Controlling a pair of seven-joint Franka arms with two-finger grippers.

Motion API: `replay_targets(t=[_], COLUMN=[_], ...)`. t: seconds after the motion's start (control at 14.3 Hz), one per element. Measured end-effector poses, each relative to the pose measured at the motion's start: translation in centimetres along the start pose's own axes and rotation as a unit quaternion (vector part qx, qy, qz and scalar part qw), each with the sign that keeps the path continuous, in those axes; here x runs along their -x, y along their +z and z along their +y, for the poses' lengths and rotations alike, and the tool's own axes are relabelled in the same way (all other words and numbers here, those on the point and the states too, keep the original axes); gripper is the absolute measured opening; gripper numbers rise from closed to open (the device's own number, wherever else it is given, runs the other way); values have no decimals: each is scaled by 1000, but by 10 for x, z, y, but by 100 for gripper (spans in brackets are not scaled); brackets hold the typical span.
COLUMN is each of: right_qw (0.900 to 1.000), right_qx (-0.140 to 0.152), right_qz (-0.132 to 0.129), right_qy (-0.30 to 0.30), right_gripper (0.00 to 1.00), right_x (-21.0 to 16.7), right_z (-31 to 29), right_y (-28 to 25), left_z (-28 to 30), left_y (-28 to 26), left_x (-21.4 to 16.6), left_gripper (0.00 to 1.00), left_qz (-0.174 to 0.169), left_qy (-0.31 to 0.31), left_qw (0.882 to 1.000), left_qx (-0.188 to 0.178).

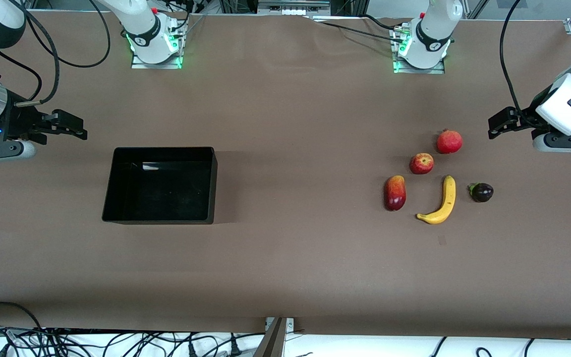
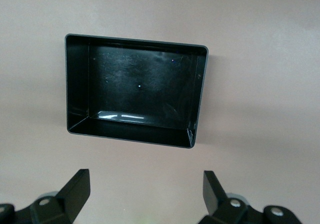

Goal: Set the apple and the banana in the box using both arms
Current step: 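Move the right gripper toward the black box's rim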

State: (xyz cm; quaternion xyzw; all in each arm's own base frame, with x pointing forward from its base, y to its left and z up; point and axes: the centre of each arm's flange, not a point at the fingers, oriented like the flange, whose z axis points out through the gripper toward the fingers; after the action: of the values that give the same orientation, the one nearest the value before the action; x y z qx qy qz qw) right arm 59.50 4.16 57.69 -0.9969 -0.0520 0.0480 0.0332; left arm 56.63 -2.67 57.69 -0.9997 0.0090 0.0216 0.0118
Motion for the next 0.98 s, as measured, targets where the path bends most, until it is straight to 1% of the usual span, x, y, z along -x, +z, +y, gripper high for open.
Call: replay_targets(t=[0.21, 0.7, 0.84, 0.98], right_qw=[1000, 1000, 1000, 1000], right_qx=[9, 14, 15, 18], right_qz=[0, -2, -10, -17], right_qy=[-4, -23, -22, -16], right_gripper=[100, 100, 100, 100], right_x=[0, -1, -4, -12], right_z=[2, 3, 4, 7], right_y=[0, 1, 10, 37], left_z=[1, 2, 2, 2], left_y=[0, 0, 0, 0], left_x=[0, 0, 0, 0], left_gripper=[100, 100, 100, 100], left_qz=[0, 0, 0, 0], left_qy=[1, 2, 2, 2], left_qw=[1000, 1000, 1000, 1000], left_qx=[0, 0, 0, 0])
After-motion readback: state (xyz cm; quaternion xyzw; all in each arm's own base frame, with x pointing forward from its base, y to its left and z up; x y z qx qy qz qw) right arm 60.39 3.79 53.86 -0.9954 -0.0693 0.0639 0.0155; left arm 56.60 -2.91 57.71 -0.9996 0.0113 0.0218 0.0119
